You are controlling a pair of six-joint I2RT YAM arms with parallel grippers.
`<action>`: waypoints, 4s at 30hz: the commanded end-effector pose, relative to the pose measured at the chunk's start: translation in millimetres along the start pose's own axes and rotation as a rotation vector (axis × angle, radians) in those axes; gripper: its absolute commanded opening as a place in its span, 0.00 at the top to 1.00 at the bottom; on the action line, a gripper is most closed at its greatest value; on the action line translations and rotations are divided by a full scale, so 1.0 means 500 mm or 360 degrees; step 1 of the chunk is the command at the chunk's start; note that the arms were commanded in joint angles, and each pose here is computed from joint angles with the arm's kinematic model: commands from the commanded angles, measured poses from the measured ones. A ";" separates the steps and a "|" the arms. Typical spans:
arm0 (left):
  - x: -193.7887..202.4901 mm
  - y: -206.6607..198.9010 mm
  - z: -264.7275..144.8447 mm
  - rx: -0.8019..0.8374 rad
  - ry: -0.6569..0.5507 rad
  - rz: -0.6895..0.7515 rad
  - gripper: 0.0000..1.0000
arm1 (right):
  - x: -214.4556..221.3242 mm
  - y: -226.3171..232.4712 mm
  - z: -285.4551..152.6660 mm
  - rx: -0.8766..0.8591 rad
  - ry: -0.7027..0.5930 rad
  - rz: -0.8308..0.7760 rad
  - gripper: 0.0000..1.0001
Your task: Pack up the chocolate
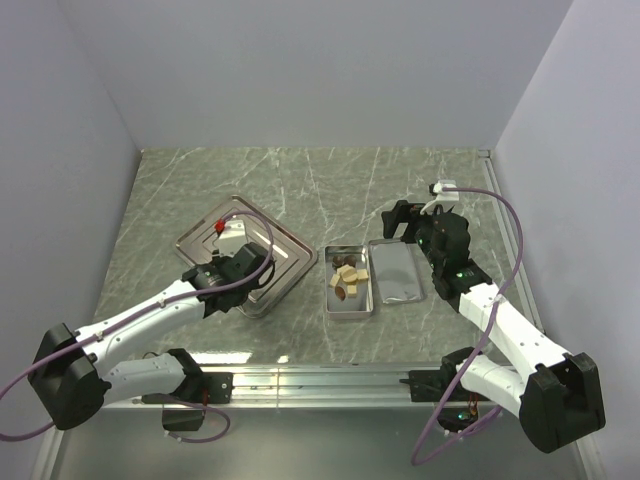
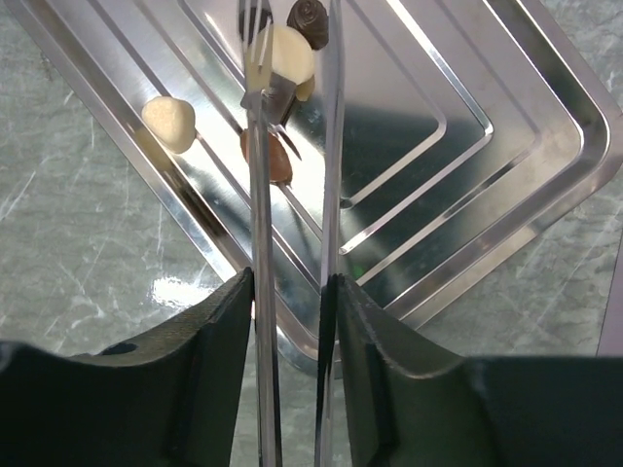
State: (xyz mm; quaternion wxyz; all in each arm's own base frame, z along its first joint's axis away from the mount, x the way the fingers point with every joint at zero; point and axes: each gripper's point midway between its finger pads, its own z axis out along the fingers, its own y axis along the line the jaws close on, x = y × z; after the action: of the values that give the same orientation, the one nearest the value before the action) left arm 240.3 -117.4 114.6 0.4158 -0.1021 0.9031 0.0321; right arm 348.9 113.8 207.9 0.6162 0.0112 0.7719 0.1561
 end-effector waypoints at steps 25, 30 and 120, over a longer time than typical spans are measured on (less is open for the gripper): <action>-0.043 -0.035 0.016 0.0049 -0.0035 0.0118 0.61 | -0.056 0.008 0.001 0.0001 -0.0116 -0.0002 0.03; -0.053 -0.029 0.016 0.0057 -0.0043 0.0105 0.63 | -0.058 0.007 0.001 0.0002 -0.0119 -0.0001 0.03; -0.076 -0.095 -0.056 0.0038 -0.0119 0.0421 0.77 | -0.055 0.006 0.003 0.0008 -0.0108 -0.0005 0.03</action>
State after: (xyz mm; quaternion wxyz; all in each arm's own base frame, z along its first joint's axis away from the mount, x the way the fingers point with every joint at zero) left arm 248.6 -153.4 134.7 0.4079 0.0410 0.9065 0.1009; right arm 348.9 113.6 207.5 0.6159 0.0114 0.7722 0.1556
